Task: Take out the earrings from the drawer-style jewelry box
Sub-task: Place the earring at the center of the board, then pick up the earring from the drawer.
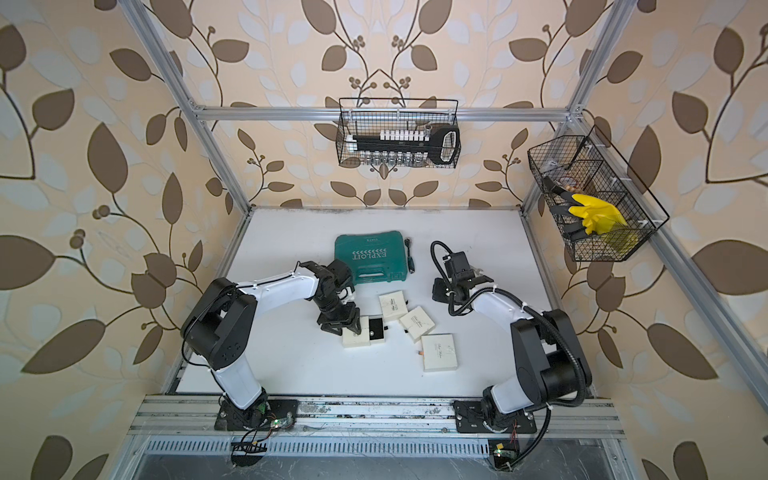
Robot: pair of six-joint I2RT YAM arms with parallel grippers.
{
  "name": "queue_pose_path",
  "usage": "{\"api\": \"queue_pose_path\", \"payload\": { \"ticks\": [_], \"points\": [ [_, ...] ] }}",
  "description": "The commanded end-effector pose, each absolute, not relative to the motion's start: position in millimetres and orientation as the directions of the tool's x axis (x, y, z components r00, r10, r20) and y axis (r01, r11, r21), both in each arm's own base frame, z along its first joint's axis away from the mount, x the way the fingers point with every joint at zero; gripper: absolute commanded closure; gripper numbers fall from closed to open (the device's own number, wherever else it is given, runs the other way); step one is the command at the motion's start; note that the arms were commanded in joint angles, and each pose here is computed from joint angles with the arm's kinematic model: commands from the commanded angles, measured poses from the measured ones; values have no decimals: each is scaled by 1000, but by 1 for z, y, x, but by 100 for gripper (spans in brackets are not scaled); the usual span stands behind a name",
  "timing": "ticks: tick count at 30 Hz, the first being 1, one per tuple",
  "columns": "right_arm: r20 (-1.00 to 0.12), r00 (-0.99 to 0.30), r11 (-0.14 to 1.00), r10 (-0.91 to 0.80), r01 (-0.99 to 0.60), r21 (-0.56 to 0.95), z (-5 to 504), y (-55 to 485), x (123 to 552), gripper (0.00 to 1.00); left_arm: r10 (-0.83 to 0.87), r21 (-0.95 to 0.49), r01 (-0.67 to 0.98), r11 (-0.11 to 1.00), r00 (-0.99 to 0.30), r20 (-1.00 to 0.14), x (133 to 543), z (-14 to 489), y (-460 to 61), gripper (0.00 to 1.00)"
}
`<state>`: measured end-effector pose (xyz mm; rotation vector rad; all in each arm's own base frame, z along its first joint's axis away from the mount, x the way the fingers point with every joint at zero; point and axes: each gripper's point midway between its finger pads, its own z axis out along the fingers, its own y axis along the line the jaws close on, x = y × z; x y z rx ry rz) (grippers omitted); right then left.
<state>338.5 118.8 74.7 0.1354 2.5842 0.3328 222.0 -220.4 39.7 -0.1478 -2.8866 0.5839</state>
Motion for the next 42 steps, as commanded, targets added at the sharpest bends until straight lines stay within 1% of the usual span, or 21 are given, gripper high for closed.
{"api": "queue_pose_path", "payload": {
  "ticks": [1,4,7,11,17,27,32,42],
  "points": [
    [-504,-864,944,14,-155,293,89,163,313,64,141,-348,70,935,-973,182,218,31,-214,35],
    [-510,-855,891,-99,-304,336,97,209,288,64,139,-344,67,937,-972,188,217,29,-213,36],
    [-503,-844,837,-188,-406,368,96,246,265,64,139,-343,68,937,-973,187,218,29,-213,36],
    [-469,-834,774,-291,-493,397,83,281,240,66,135,-339,67,939,-974,184,220,28,-213,37],
    [-454,-794,740,-404,-575,348,69,308,228,66,130,-340,59,939,-973,189,217,27,-213,37],
    [-441,-792,739,-422,-583,339,59,321,232,67,130,-339,58,939,-973,191,215,27,-211,37],
    [-421,-804,764,-420,-564,313,47,317,235,68,128,-315,62,947,-973,193,215,25,-207,36],
    [-380,-827,847,-415,-504,171,28,287,243,70,130,-292,68,954,-971,199,215,21,-203,37]
  ]
}}
